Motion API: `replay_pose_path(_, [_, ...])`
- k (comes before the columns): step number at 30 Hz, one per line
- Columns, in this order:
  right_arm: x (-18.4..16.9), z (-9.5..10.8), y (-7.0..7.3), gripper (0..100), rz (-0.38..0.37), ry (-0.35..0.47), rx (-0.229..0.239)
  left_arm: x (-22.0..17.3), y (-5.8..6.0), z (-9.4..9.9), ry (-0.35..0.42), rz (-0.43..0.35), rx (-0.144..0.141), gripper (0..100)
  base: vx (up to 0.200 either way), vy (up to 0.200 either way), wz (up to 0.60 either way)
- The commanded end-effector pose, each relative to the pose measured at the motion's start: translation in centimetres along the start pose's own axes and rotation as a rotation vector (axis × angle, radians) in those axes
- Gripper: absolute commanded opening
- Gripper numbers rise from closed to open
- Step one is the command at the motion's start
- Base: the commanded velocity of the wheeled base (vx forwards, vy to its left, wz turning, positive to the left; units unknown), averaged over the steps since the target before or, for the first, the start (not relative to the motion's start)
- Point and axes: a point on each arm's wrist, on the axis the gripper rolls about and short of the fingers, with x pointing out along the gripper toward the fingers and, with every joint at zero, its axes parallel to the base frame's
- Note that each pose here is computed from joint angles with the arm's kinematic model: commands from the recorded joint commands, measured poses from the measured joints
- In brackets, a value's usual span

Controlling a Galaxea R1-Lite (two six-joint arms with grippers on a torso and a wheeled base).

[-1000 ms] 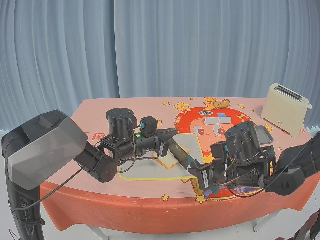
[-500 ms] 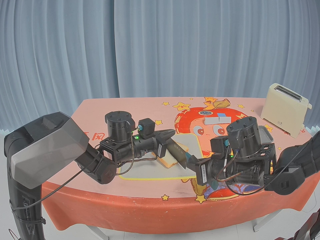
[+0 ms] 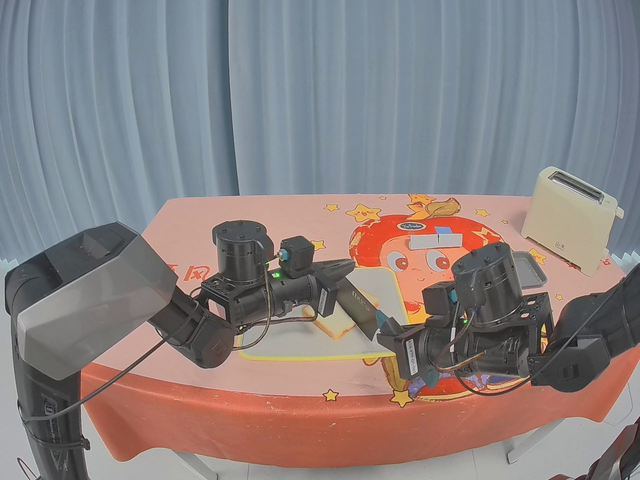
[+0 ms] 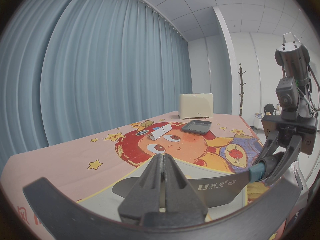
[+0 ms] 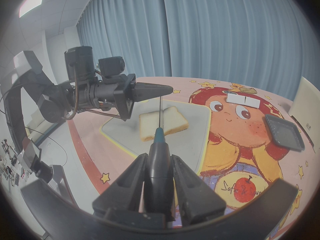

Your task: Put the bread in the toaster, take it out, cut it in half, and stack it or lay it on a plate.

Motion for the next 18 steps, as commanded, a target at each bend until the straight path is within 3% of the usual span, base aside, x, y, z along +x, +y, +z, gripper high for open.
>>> replay_pose_path(1, [0.0,-0.1,0.0,0,-0.002,0.013,0.0,-0.6,-0.1,2.0,-0.048,0.005,0.018,0,0.0,0.0,0.0])
replay_pose_path(7, [0.0,0.1,0.1,0,0.002,0.004,0.0,-0.8,-0.1,1.2,-0.024,0.005,0.01,0,0.0,0.0,0.0])
replay_pose_path(13, [-0.1,0.6,0.2,0,0.008,-0.023,0.009,0.2,0.2,-1.8,0.037,0.005,-0.017,0,0.0,0.0,0.0])
replay_pose_path(18, [-0.3,1.1,0.4,0,0.014,-0.043,0.011,0.4,0.3,-1.9,0.036,0.005,-0.016,0,0.0,0.0,0.0])
